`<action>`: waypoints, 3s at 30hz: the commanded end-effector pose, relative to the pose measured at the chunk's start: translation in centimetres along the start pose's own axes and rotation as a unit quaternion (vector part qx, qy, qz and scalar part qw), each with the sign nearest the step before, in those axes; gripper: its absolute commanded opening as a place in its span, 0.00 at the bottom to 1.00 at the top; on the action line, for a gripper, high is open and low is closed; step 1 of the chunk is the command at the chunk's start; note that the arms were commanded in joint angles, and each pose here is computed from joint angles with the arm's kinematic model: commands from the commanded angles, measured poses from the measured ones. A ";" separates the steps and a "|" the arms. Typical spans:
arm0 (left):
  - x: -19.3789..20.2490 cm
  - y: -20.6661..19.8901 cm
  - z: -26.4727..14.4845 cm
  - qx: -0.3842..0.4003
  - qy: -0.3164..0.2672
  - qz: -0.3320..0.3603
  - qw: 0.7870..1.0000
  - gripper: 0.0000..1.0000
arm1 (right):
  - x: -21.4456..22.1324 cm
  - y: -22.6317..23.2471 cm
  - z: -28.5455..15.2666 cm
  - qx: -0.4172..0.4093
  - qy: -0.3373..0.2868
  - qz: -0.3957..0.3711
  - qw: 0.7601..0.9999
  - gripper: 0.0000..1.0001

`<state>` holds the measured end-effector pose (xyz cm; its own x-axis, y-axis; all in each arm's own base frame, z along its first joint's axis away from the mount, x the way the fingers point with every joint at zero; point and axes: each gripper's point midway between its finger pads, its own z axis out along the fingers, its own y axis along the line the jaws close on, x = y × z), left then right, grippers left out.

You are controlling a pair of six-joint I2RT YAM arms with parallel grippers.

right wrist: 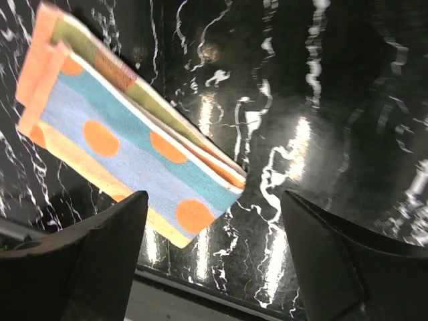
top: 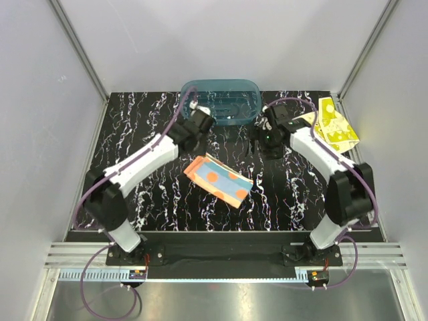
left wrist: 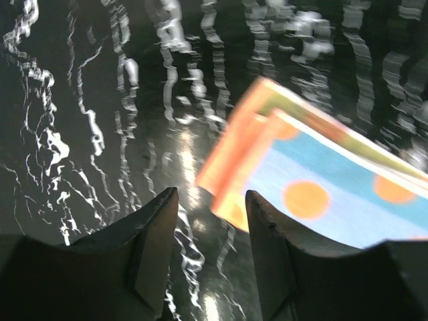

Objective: Roll the towels
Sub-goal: Fold the towel, then roll the towel

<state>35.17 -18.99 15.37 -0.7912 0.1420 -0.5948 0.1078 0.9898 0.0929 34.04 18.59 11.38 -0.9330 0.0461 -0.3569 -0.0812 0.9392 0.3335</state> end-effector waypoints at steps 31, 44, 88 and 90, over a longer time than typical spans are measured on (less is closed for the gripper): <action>16.9 -22.0 -3.1 0.126 0.009 0.195 0.973 0.49 | 2.1 -7.7 -8.4 0.019 -0.121 0.168 0.978 0.89; 20.1 -20.5 1.6 0.075 0.020 0.221 0.972 0.49 | 2.1 -7.5 -7.8 0.010 -0.112 0.168 0.979 0.88; 18.9 -19.4 1.7 0.043 -0.025 0.244 0.969 0.12 | 1.9 -4.3 -6.1 -0.087 -0.063 0.157 0.982 0.88; 18.3 -18.9 0.8 0.071 -0.024 0.223 0.972 0.00 | 2.5 -3.4 -5.4 -0.121 -0.040 0.158 0.979 0.88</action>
<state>19.23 -35.90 1.70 -0.5786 0.6020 -0.5503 0.5103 0.7935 0.3315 30.00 11.61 13.21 -0.8691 0.3958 -0.2967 0.1937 0.8242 0.5322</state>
